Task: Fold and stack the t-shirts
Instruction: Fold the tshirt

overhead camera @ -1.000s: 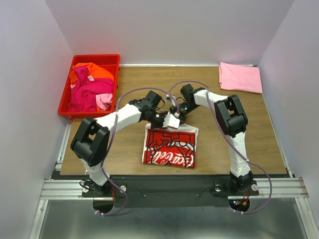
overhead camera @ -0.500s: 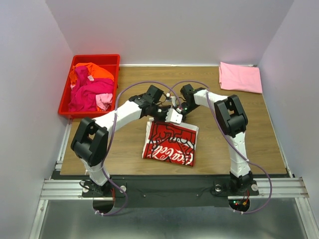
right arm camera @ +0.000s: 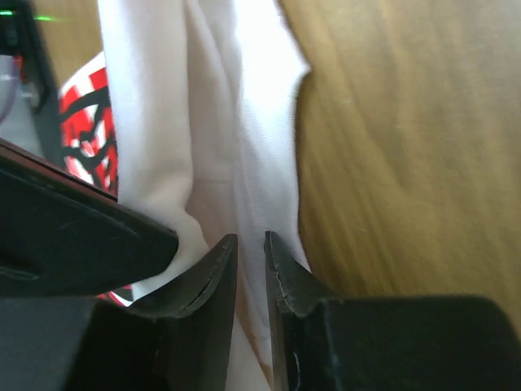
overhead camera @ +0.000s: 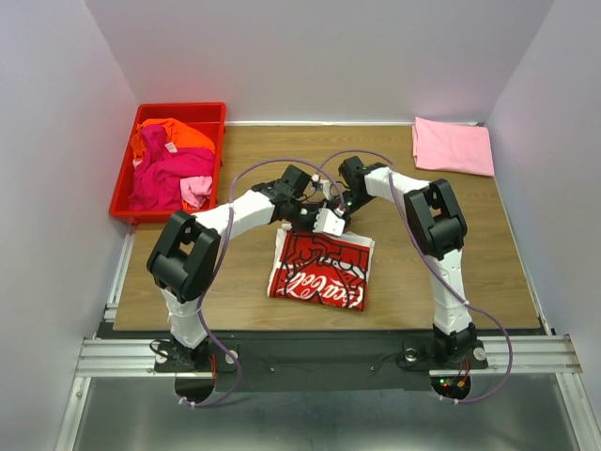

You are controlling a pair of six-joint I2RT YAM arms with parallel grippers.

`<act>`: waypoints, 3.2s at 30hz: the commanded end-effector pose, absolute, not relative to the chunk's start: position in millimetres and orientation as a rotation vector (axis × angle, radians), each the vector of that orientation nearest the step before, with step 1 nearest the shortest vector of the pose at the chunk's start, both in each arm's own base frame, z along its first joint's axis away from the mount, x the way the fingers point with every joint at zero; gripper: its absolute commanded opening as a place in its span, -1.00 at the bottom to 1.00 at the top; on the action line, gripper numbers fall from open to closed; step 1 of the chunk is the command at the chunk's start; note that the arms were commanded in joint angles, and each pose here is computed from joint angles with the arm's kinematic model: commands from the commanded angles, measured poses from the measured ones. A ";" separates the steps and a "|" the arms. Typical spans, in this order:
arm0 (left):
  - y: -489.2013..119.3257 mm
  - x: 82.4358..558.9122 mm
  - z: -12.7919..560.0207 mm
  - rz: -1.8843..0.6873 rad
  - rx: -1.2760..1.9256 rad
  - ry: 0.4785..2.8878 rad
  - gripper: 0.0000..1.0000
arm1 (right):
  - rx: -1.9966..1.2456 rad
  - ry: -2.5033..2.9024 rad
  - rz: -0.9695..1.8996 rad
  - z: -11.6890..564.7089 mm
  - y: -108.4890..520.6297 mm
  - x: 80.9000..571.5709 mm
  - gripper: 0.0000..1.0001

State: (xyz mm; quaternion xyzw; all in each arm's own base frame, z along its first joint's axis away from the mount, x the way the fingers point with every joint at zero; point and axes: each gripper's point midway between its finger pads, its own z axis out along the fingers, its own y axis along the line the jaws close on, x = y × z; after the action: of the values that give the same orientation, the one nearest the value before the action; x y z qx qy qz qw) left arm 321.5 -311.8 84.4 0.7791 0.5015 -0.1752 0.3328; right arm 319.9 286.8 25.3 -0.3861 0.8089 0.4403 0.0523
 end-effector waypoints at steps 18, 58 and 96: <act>-302.4 318.9 84.9 -0.453 1.983 1.343 -0.28 | -1.048 2.429 0.885 118.1 202.8 367.6 0.03; -254.4 248.0 59.1 -0.724 1.840 1.695 -0.07 | -1.071 2.618 0.924 47.1 168.0 312.6 -0.26; -236.6 339.0 113.3 -0.688 1.544 1.821 -0.01 | -1.052 2.590 0.627 53.5 151.0 367.6 -0.99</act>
State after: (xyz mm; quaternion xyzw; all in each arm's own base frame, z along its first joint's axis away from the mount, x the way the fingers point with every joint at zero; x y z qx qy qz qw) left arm 334.9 -233.0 116.5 0.5935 0.6869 -0.2503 0.3365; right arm 344.4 148.7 37.8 -0.3617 0.9005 0.2228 0.0930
